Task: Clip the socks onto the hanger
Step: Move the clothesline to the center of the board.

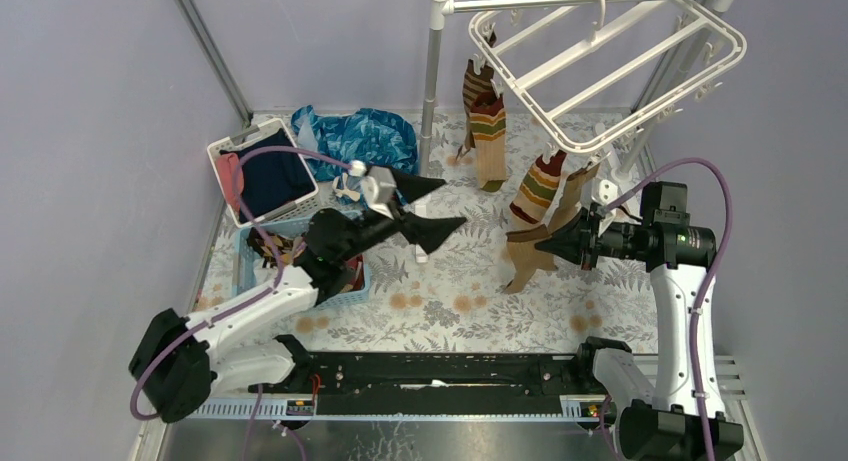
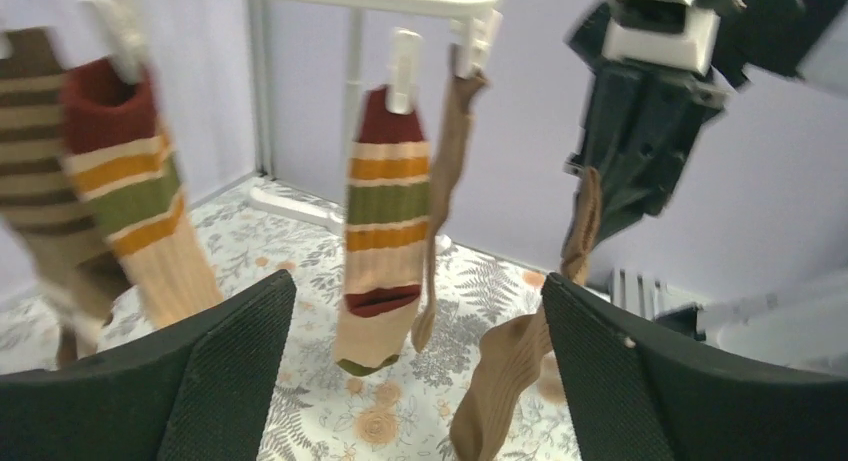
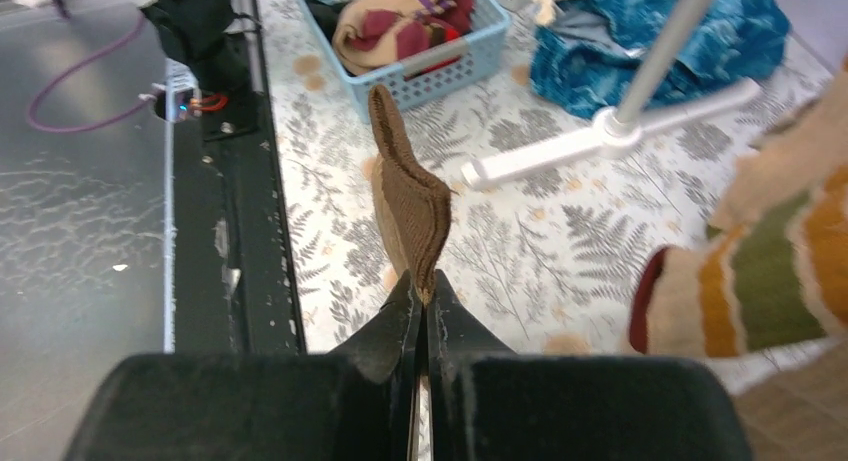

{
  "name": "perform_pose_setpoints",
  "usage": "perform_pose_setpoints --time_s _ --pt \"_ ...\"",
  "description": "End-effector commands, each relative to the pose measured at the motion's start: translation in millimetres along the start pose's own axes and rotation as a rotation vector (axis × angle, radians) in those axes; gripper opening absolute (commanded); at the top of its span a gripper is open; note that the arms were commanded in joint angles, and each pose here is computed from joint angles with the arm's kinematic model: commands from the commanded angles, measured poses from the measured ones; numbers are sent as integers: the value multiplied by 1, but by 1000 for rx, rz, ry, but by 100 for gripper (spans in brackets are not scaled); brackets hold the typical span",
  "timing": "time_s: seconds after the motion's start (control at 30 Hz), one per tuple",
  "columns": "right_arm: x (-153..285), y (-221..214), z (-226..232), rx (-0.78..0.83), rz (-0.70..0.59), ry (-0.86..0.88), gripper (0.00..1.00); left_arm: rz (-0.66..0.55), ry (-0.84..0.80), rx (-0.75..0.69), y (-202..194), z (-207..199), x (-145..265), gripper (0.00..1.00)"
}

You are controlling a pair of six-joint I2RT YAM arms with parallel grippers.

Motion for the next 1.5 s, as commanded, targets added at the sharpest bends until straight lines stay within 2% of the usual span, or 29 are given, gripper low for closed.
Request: perform_pose_setpoints --time_s 0.0,0.1,0.23,0.37,0.5,0.77,0.93,1.03,1.13,1.27,1.47 --pt "15 4 -8 2 120 -121 0 -84 122 40 25 30 20 99" --pt "22 -1 -16 -23 192 -187 0 -86 296 -27 32 67 28 99" --pt "29 -6 -20 -72 255 -239 0 -22 459 -185 34 117 23 98" --pt "31 -7 -16 -88 276 -249 0 1 637 -267 32 171 5 90" --pt "37 -10 -13 -94 324 -280 0 -25 759 -307 37 205 -10 85" --pt "68 -31 -33 -190 454 -473 0 10 828 -329 22 241 -16 77" --pt "103 -26 -50 -161 504 -629 0 23 868 -322 17 266 -14 66" --pt "122 -18 -57 -132 522 -699 0 -7 888 -279 19 278 -8 48" --pt "138 -14 -65 -128 519 -755 0 -35 877 -255 25 288 -4 34" --pt "151 -13 -73 -163 428 -768 0 -46 872 -265 34 299 -2 31" --pt "149 -17 -79 -209 327 -705 0 -54 898 -271 46 330 5 32"
Point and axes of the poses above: each gripper's point midway between its finger pads, its own x axis back along the fingers, its own z axis along the line the jaws close on, y = z × x, the point moved 3 cm from there along x, back along the fingers, and after that the axes turned 1 degree about x, right-handed, at the moved point
